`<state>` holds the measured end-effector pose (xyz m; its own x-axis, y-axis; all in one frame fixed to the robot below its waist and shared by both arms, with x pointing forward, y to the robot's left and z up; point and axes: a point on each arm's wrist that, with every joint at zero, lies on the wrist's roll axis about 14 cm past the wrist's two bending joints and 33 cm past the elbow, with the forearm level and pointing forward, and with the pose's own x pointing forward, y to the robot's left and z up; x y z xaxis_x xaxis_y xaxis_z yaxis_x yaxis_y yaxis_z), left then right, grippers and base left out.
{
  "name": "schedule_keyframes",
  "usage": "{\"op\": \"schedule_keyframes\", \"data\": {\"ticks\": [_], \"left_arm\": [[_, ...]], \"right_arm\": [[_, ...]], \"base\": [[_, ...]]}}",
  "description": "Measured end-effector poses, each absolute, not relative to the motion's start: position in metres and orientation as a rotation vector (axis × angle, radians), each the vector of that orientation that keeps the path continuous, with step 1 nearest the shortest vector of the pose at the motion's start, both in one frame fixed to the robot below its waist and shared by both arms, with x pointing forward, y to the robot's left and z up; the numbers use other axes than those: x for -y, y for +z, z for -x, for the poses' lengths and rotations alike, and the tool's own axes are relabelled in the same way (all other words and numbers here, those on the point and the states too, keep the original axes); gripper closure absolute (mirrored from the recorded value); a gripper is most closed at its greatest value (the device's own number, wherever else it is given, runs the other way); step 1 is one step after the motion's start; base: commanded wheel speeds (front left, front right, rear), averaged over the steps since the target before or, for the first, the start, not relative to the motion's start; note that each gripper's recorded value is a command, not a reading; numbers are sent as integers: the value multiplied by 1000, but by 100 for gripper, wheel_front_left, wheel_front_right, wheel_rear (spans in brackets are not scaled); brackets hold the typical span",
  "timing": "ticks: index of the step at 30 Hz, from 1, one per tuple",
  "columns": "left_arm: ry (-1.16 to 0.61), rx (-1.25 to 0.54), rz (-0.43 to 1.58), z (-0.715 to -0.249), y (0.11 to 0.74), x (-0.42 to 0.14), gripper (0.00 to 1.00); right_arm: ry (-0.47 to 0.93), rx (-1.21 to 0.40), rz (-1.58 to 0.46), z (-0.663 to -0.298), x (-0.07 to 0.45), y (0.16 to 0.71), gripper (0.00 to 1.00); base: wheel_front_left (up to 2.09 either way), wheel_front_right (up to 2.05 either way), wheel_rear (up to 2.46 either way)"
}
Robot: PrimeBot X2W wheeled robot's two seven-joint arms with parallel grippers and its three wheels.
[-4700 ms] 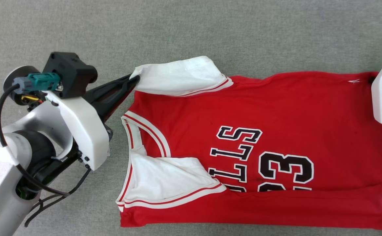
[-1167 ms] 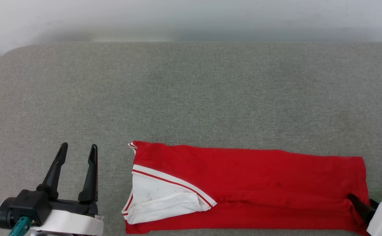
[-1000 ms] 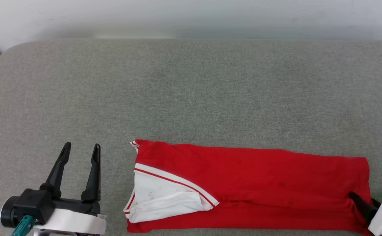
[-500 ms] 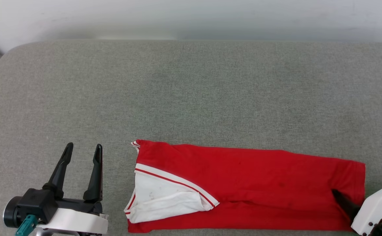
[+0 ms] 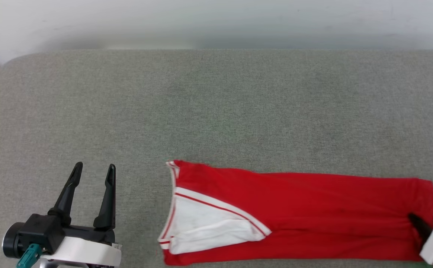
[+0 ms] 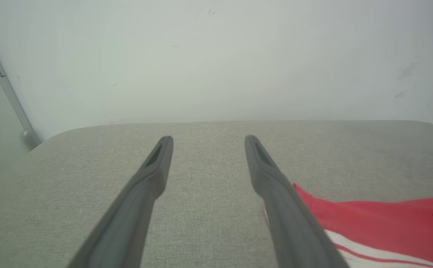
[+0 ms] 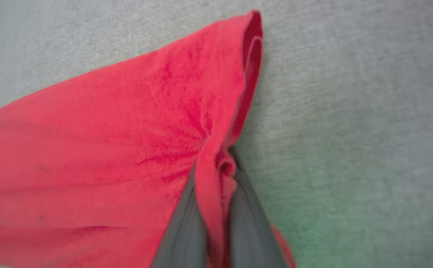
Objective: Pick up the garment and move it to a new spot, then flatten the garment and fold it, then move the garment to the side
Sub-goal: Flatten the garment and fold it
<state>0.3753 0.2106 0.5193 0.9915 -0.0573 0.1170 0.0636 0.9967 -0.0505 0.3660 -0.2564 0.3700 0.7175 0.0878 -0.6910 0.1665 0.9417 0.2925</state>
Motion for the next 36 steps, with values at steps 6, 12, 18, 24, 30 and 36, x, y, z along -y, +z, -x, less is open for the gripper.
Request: {"op": "schedule_keyframes", "data": {"ticks": [6, 12, 18, 24, 30, 36], "left_arm": [[-79, 117, 53, -377, 520, -206, 0], [-93, 125, 54, -377, 522, -202, 0], [-107, 133, 58, -375, 525, -197, 0], [-124, 146, 64, -370, 530, -191, 0], [-131, 150, 69, -365, 531, -189, 0], [-129, 150, 75, -360, 531, -189, 0]], "right_arm": [[-196, -718, -268, -367, 320, 386, 100], [-247, -674, -244, -368, 340, 400, 100], [-209, -649, -245, -368, 326, 410, 100], [-116, -649, -240, -360, 295, 425, 100], [24, -634, -271, -358, 242, 441, 100], [207, -639, -318, -358, 171, 454, 100]], "base": [[0, 0, 0], [0, 0, 0], [0, 0, 0], [0, 0, 0], [0, 0, 0], [0, 0, 0]]}}
